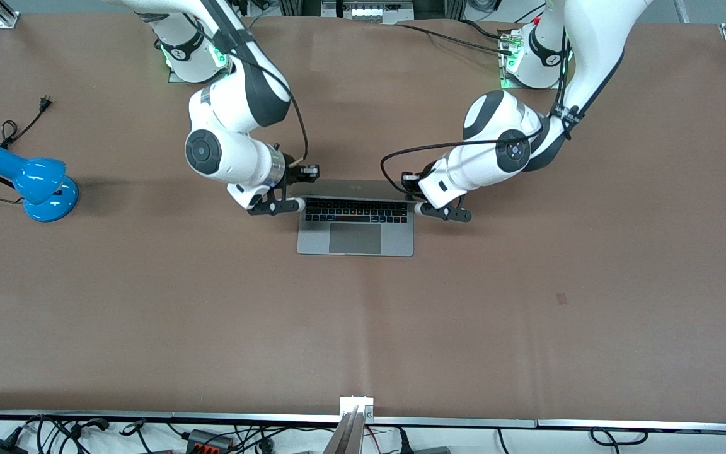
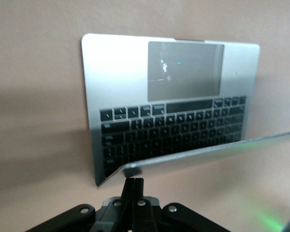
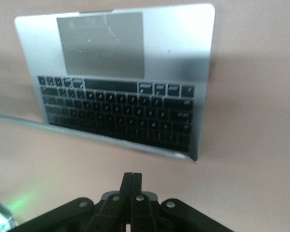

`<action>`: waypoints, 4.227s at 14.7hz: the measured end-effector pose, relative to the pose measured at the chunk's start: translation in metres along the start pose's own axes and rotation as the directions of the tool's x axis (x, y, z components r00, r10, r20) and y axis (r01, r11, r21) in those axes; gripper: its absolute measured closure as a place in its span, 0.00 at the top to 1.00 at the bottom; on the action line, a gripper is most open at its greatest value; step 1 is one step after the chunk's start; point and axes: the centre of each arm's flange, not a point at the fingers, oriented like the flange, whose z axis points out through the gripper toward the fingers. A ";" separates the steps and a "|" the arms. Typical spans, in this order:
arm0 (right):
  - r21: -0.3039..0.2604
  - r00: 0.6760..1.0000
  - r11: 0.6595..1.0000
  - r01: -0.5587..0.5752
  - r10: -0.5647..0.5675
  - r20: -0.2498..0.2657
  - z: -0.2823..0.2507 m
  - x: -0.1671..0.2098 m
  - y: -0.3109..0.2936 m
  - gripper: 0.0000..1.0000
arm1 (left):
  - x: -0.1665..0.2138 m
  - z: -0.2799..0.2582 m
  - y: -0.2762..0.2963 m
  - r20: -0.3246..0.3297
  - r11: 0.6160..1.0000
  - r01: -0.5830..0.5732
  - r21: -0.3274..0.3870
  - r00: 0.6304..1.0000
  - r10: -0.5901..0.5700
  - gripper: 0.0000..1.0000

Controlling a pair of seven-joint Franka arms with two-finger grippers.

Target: Close laptop with both arms from behind

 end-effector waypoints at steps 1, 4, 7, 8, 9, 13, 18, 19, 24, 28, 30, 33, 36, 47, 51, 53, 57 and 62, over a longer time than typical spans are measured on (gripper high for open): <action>-0.007 1.000 1.000 -0.003 0.003 -0.001 0.004 0.007 0.002 0.01 | 0.006 0.004 -0.001 -0.003 1.000 0.002 0.012 1.000 -0.002 0.01; -0.022 1.000 1.000 -0.017 0.016 -0.012 0.022 0.031 0.008 0.01 | 0.022 0.018 -0.006 0.000 1.000 0.005 0.023 1.000 -0.005 0.01; -0.056 0.999 0.998 -0.018 0.016 -0.044 0.044 0.054 0.017 0.01 | 0.032 0.035 -0.012 0.018 1.000 -0.002 0.023 1.000 0.002 0.01; -0.063 0.998 0.998 -0.020 0.017 -0.054 0.052 0.060 0.020 0.01 | 0.034 0.040 -0.014 0.021 1.000 -0.007 0.025 1.000 0.006 0.01; -0.067 0.998 0.998 -0.023 0.019 -0.062 0.059 0.065 0.022 0.01 | 0.036 0.044 -0.016 0.025 1.000 -0.009 0.026 1.000 0.008 0.01; -0.079 0.996 0.996 -0.034 0.027 -0.082 0.084 0.076 0.031 0.01 | 0.048 0.058 -0.028 -0.008 1.000 -0.005 0.024 1.000 0.005 0.01; -0.087 0.996 0.996 -0.030 0.022 -0.089 0.091 0.077 0.031 0.01 | 0.050 0.081 -0.038 0.002 0.998 -0.029 0.047 1.000 0.029 0.01; -0.087 0.996 0.996 -0.029 0.022 -0.089 0.091 0.077 0.031 0.01 | 0.050 0.084 -0.038 0.003 0.998 -0.032 0.051 0.999 0.032 0.01; -0.088 0.996 0.996 -0.028 0.021 -0.090 0.091 0.077 0.031 0.01 | 0.050 0.086 -0.038 0.001 0.997 -0.039 0.061 0.999 0.039 0.01; -0.099 0.995 0.995 -0.018 0.008 -0.099 0.088 0.078 0.030 0.01 | 0.049 0.087 -0.035 -0.013 0.996 -0.028 0.085 0.999 0.029 0.01; -0.113 0.992 0.993 -0.014 -0.001 -0.127 0.071 0.086 0.033 0.01 | 0.051 0.083 -0.032 -0.029 0.996 -0.014 0.091 0.999 0.017 0.01; -0.134 0.985 0.991 -0.015 -0.009 -0.173 0.015 0.091 0.040 0.01 | 0.053 0.062 -0.025 -0.055 0.994 -0.022 0.107 0.998 0.028 0.01; -0.158 0.979 0.987 -0.010 -0.022 -0.200 -0.040 0.085 0.045 0.01 | 0.048 0.025 -0.015 -0.050 0.985 -0.035 0.171 0.998 0.044 0.01; -0.234 0.977 0.971 -0.054 0.003 -0.213 -0.198 0.060 0.132 0.55 | 0.028 -0.135 -0.034 -0.088 0.925 -0.026 0.380 0.994 0.064 0.01; -0.249 0.978 0.965 -0.083 0.031 -0.205 -0.280 0.044 0.145 0.93 | 0.019 -0.213 -0.079 -0.074 0.926 -0.011 0.377 0.996 0.043 0.01; -0.297 0.971 0.950 -0.099 0.026 -0.239 -0.309 0.041 0.154 1.00 | 0.004 -0.252 -0.092 -0.078 0.919 -0.002 0.395 0.996 0.035 0.01; -0.301 0.968 0.947 -0.109 0.032 -0.251 -0.325 0.041 0.174 1.00 | -0.025 -0.317 -0.125 -0.078 0.930 0.023 0.368 0.997 0.007 0.01; -0.252 0.956 0.960 -0.123 0.047 -0.290 -0.360 0.037 0.198 1.00 | -0.061 -0.394 -0.139 -0.068 0.935 0.073 0.346 0.996 -0.052 0.15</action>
